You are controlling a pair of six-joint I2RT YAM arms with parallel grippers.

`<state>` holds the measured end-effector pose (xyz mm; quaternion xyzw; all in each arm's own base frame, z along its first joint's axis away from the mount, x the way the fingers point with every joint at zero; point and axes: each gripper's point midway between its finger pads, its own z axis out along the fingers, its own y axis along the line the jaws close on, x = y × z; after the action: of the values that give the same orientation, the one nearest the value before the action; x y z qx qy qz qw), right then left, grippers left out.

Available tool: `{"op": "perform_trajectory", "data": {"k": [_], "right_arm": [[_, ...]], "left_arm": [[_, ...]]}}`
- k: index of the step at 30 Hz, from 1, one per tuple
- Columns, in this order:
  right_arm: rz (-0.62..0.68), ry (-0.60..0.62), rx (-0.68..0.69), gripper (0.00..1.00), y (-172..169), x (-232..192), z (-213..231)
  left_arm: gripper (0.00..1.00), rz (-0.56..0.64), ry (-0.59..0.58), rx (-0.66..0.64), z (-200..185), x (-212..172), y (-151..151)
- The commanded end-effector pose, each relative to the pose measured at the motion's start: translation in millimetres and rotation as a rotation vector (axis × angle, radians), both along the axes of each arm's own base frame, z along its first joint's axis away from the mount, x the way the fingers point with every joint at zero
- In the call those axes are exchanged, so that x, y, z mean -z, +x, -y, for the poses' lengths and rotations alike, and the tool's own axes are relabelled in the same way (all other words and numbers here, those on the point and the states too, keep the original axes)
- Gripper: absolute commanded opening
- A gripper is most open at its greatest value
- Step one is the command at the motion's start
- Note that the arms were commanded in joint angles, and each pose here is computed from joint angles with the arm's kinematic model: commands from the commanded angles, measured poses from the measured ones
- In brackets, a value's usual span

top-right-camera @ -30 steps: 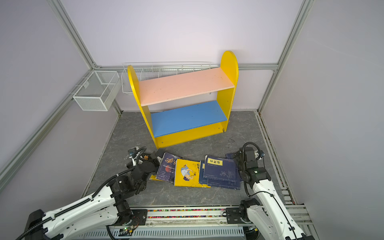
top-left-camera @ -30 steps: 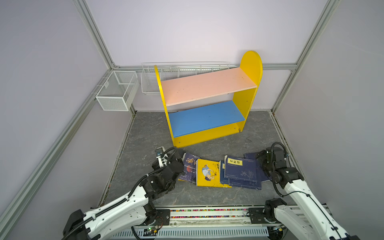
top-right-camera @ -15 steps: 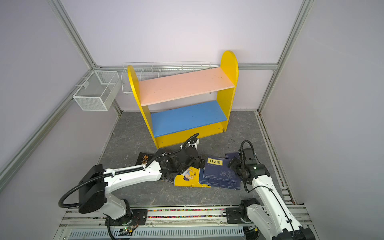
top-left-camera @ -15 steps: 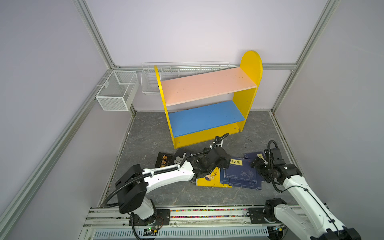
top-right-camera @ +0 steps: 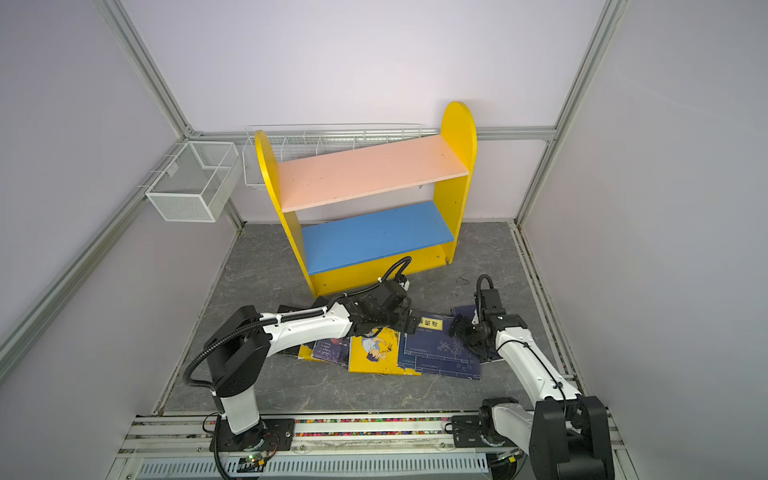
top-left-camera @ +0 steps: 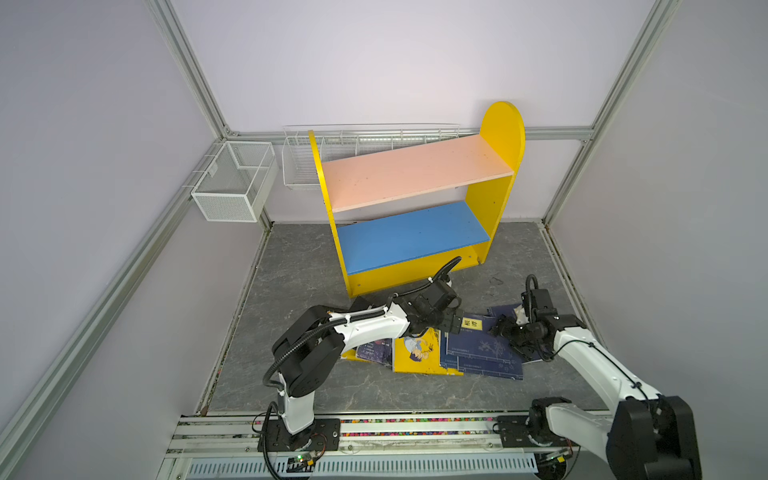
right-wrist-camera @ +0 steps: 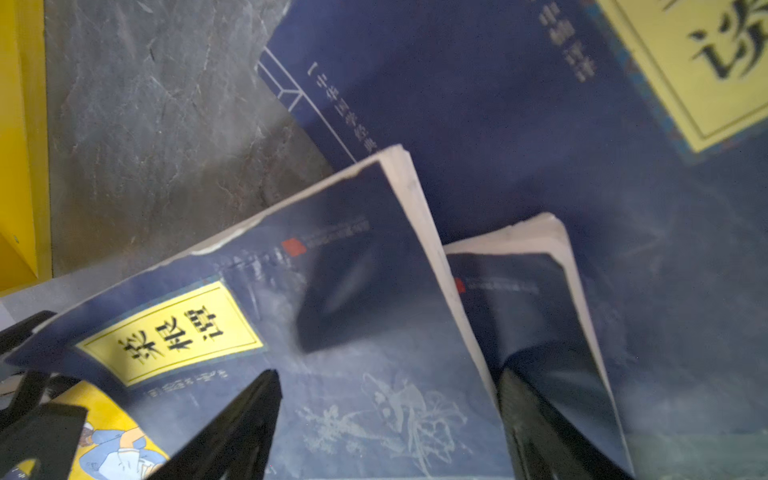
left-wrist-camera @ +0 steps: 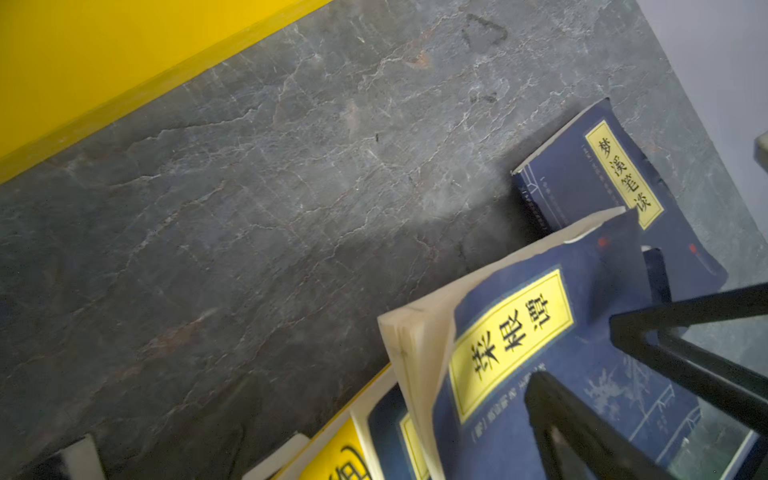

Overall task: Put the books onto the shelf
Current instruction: 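Reach both grippers down to the dark blue book with yellow label, then grasp the dark blue book edge with both grippers and lift it upright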

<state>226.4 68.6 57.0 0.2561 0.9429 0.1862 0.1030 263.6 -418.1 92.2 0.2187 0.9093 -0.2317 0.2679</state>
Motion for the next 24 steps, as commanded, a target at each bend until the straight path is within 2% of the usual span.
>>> {"op": "perform_trajectory", "data": {"k": [1, 7, 14, 17, 19, 22, 24], "right_arm": [[0.067, 0.037, -0.06, 0.83, 14, -6, -9], [0.109, -0.015, -0.1, 0.8, 24, -2, -6], [0.16, 0.052, -0.086, 0.78, 44, -6, -22], [0.172, 0.065, -0.075, 0.77, 50, -8, -25], [0.177, 0.065, -0.073, 0.77, 54, -10, -25], [0.181, 0.061, -0.072, 0.77, 56, -12, -26], [0.187, 0.06, -0.071, 0.77, 57, -14, -26]], "left_arm": [[0.98, -0.106, -0.038, 0.018, 6, 15, -4], [0.95, -0.174, -0.068, 0.05, 8, 28, -5], [0.86, -0.233, -0.078, 0.1, 8, 38, -9], [0.79, -0.254, -0.068, 0.13, 8, 40, -13], [0.68, -0.264, -0.061, 0.135, 6, 41, -15], [0.41, -0.26, -0.061, 0.128, 3, 39, -15], [0.26, -0.248, -0.069, 0.114, 2, 35, -11]]}}
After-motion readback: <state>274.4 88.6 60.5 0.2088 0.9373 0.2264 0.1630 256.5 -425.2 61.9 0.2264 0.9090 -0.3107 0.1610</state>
